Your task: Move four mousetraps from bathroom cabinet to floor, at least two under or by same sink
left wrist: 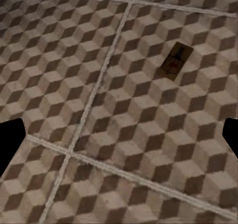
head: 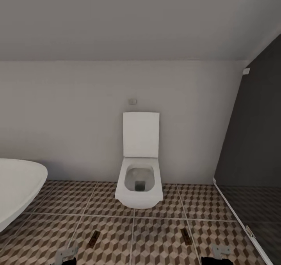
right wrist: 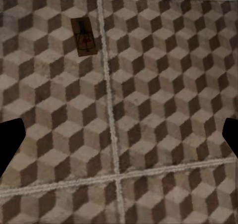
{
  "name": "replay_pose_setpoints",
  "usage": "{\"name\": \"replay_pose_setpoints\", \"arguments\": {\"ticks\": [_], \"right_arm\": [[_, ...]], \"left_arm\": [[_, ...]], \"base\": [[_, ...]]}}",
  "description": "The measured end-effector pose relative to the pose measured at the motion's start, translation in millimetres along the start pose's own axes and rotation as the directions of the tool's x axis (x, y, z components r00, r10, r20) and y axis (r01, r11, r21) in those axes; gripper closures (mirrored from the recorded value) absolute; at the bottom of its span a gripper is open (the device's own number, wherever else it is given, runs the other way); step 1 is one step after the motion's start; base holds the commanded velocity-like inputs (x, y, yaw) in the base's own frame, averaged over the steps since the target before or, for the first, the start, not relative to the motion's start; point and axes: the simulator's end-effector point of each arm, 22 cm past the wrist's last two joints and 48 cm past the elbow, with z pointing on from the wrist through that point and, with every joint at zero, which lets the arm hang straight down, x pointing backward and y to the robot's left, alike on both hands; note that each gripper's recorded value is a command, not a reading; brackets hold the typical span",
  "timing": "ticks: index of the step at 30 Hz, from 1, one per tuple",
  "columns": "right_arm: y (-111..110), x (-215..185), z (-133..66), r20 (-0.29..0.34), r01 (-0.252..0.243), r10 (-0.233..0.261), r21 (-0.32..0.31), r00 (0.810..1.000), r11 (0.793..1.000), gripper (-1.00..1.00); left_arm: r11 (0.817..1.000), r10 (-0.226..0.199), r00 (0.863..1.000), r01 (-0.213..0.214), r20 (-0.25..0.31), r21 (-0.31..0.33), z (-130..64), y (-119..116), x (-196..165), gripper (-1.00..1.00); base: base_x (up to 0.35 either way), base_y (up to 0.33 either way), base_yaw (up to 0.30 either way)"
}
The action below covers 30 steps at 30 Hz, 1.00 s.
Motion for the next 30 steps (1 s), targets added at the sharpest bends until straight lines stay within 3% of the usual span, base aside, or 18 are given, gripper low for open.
{"name": "replay_pose_setpoints", "arguments": {"ticks": [6,22,30], "right_arm": [[-2,17,-11.6,-0.038,0.009,-0.009,-0.001,0.999,1.0,-1.0],[-4,65,-47.8,-0.129,0.029,-0.03,-0.01,0.991,1.0,-1.0],[-5,92,-69.3,-0.178,0.037,-0.041,-0.024,0.983,0.999,-1.0]], "left_arm": [[1.0,0.014,0.998,-0.014,-0.056,0.001,-10.0,3,10,-1.0],[1.0,0.026,0.994,-0.025,-0.103,0.011,-35.9,5,9,-1.0],[0.999,0.035,0.988,-0.033,-0.153,0.018,-49.1,4,12,-1.0]], "base": [[0.0,0.0,0.0],[0.0,0.0,0.0],[0.0,0.0,0.0]]}}
